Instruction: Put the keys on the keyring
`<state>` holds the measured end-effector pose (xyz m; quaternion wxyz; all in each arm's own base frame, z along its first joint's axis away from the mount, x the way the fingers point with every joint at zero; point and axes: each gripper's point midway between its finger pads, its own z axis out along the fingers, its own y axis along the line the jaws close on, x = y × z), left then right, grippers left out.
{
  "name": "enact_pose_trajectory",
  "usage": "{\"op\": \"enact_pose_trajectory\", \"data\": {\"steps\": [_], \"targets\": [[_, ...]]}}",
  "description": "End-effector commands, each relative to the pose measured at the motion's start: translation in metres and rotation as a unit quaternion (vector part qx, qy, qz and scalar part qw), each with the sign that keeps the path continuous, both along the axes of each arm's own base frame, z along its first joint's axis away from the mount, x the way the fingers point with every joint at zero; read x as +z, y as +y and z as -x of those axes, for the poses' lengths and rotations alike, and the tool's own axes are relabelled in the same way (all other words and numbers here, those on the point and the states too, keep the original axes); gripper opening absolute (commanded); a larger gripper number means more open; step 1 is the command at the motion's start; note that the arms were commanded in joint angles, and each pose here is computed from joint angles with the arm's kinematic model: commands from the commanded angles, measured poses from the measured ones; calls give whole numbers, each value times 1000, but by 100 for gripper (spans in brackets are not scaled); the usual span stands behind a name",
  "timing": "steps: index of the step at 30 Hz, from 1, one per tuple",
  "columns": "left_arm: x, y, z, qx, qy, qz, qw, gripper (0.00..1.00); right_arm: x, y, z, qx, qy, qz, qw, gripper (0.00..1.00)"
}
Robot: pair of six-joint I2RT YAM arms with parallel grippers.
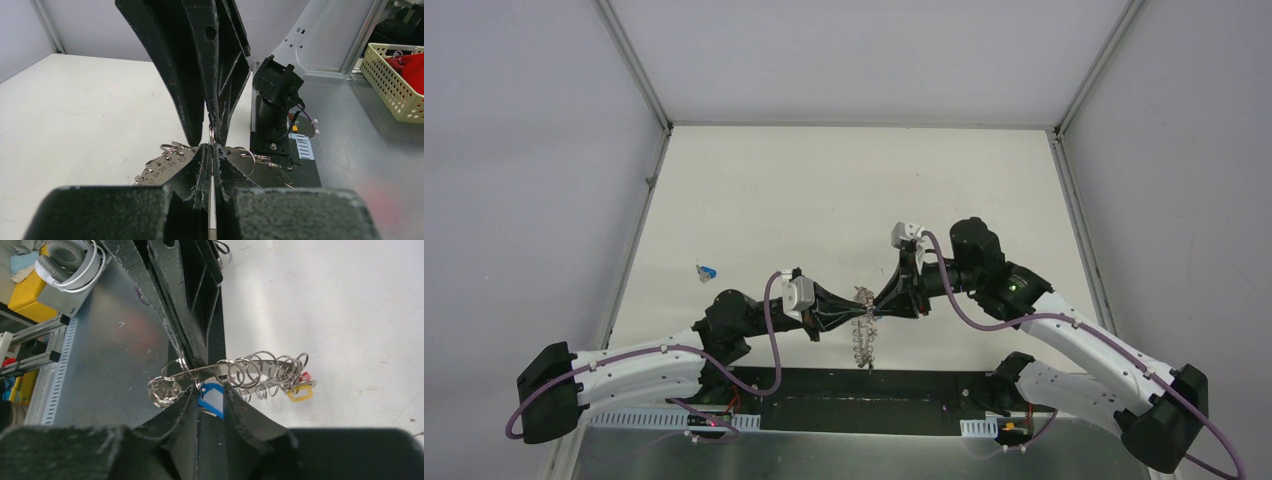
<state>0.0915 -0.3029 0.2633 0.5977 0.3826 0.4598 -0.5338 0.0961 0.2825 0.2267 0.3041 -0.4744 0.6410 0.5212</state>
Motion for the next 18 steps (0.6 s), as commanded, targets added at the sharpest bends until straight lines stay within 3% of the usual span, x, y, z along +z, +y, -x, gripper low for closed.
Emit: {"op": "enact_pose_trajectory", "data": {"steps": [1, 8, 13, 18], "targets": [[41, 6, 8, -10, -31, 67, 997, 0, 11, -2, -12, -31, -32, -7, 999, 34], [39, 7, 8, -9, -27, 64, 998, 0, 28, -18, -15, -65, -118, -36, 990, 53], [39, 7, 8, -9, -27, 64, 998, 0, 38, -19, -5, -37, -166, -81, 982, 54], [39, 6, 8, -11, -26, 64, 998, 0, 44, -13, 3, -7, -163, -110, 980, 50]]}}
